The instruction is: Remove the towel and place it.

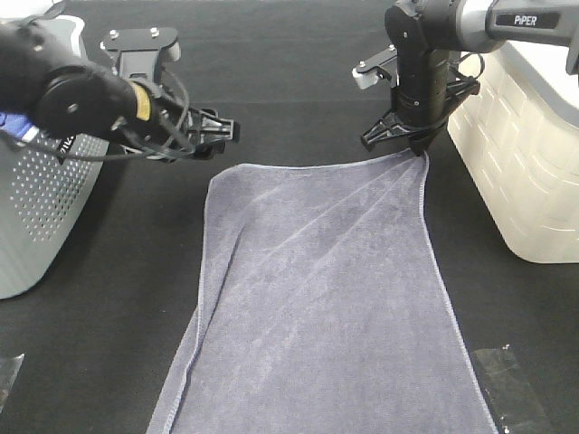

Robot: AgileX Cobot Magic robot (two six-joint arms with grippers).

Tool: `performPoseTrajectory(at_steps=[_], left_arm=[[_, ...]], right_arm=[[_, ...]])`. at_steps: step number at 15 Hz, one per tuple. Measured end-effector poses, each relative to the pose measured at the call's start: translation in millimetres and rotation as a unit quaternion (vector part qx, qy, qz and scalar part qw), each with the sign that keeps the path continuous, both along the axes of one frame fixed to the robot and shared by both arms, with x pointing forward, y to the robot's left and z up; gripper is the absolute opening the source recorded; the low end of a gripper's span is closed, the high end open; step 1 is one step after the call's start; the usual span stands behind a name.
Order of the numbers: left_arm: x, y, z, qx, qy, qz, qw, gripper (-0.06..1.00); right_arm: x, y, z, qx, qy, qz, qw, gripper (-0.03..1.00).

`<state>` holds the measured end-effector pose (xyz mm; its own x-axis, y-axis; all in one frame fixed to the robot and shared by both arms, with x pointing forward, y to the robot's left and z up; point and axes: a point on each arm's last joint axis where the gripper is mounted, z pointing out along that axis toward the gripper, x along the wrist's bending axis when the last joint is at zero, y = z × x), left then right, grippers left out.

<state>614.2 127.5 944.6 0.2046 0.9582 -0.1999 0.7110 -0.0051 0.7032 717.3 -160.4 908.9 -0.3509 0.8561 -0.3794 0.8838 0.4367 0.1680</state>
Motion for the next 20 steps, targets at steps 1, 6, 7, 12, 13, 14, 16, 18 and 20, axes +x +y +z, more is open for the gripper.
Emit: performPoseTrajectory(at_steps=[1, 6, 7, 12, 13, 14, 16, 18, 20], left_arm=[[5.9, -0.9, -3.5, 0.010, 0.015, 0.011, 1.000, 0.60], [29.5, -4.5, -22.6, 0.061, 0.082, 0.048, 0.994, 0.60], [33.8, -6.0, -23.9, 0.062, 0.087, 0.053, 0.993, 0.60], [51.6, -14.1, -34.4, 0.056, 0.115, 0.078, 0.989, 0.60], [51.4, -13.8, -43.3, 0.062, 0.131, 0.082, 0.986, 0.60], [51.1, -13.6, -49.1, 0.067, 0.138, 0.082, 0.985, 0.60], [51.3, -14.1, -58.2, 0.068, 0.145, 0.082, 0.984, 0.60], [51.5, -14.5, -66.3, 0.069, 0.150, 0.081, 0.983, 0.60], [51.4, -14.5, -77.4, 0.075, 0.159, 0.081, 0.981, 0.59]], right_arm=[[-0.6, -0.8, 0.0, -0.004, 0.003, -0.001, 1.000, 0.00], [-0.7, -0.8, 0.0, -0.004, 0.004, -0.002, 1.000, 0.00], [-0.7, -0.7, 0.0, -0.004, 0.004, -0.002, 1.000, 0.00], [-1.1, 0.4, -0.5, 0.004, 0.006, -0.004, 1.000, 0.00], [-1.2, 0.7, -0.6, 0.005, 0.006, -0.004, 1.000, 0.00], [-1.2, 0.9, -0.6, 0.007, 0.006, -0.005, 1.000, 0.00], [-1.4, 1.9, -1.0, 0.013, 0.007, -0.006, 1.000, 0.00], [-1.2, 2.5, -1.1, 0.017, 0.006, -0.006, 1.000, 0.00], [-1.1, 2.6, -1.1, 0.017, 0.005, -0.006, 1.000, 0.00]])
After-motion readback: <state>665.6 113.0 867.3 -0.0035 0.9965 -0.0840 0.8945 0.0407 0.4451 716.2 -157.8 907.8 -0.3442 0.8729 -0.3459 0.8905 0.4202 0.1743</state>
